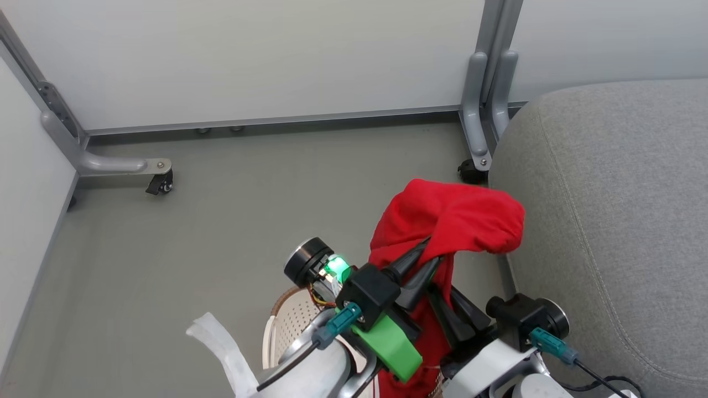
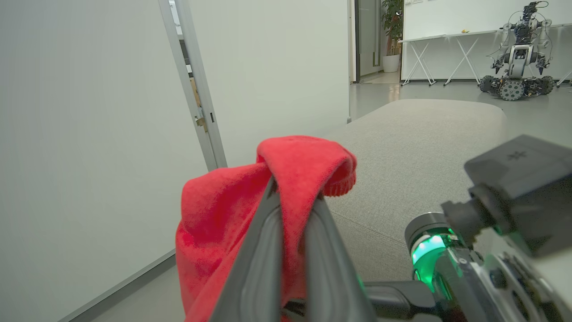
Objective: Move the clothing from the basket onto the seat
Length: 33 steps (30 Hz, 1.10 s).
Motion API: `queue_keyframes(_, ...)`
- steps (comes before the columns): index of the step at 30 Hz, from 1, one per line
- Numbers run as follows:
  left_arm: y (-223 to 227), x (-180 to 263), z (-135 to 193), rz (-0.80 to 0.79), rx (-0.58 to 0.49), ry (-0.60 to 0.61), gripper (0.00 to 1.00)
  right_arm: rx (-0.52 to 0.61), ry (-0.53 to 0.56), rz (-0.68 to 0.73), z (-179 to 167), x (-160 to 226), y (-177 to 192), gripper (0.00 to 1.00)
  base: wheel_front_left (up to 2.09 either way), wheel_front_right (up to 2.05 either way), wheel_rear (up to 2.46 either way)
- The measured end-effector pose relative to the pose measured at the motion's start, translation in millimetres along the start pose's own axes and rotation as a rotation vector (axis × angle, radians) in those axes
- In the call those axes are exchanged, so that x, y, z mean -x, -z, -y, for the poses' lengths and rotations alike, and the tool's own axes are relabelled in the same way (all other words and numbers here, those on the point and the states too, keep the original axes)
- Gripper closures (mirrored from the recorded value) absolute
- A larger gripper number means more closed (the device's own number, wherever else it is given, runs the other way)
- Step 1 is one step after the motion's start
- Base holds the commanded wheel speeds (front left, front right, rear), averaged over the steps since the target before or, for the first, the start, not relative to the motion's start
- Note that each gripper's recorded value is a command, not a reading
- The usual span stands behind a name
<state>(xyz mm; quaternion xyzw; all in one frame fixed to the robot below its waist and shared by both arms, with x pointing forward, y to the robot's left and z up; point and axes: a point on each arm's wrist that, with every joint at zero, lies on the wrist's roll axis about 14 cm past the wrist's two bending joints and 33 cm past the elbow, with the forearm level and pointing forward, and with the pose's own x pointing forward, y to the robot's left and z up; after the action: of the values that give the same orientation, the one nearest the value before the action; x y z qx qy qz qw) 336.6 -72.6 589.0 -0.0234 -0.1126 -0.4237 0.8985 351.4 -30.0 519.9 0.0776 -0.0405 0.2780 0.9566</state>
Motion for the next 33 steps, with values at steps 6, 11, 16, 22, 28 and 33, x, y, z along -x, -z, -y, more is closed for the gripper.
queue_keyframes(6, 9.8, 3.0, -9.2, -0.022, 0.008, -0.027, 1.0, 0.0, 0.005, -0.009, 1.8, 1.6, 2.6, 1.0, 0.0, 0.0, 0.0)
queue_keyframes(11, 13.7, 4.0, -10.9, -0.03, 0.012, -0.033, 1.0, -0.003, 0.009, -0.011, 3.1, 1.9, 3.2, 1.0, 0.0, 0.0, 0.0)
queue_keyframes(16, 16.8, 4.3, -13.3, -0.038, 0.009, -0.044, 1.0, -0.014, 0.003, -0.015, 1.2, 2.1, 4.7, 1.0, 0.0, 0.0, 0.0)
queue_keyframes(22, 20.3, 3.4, -15.7, -0.049, 0.01, -0.055, 0.0, -0.023, -0.003, -0.027, 0.7, 4.5, 8.0, 1.0, 0.0, 0.0, 0.0)
queue_keyframes(28, 22.9, 4.2, -17.6, -0.055, 0.005, -0.063, 0.0, -0.025, 0.0, -0.029, 2.1, 6.2, 8.6, 1.0, 0.0, 0.0, 0.0)
queue_keyframes(33, 24.7, 4.0, -17.2, -0.06, 0.001, -0.065, 0.0, -0.021, 0.011, -0.03, 5.7, 8.4, 8.3, 1.0, 0.0, 0.0, 0.0)
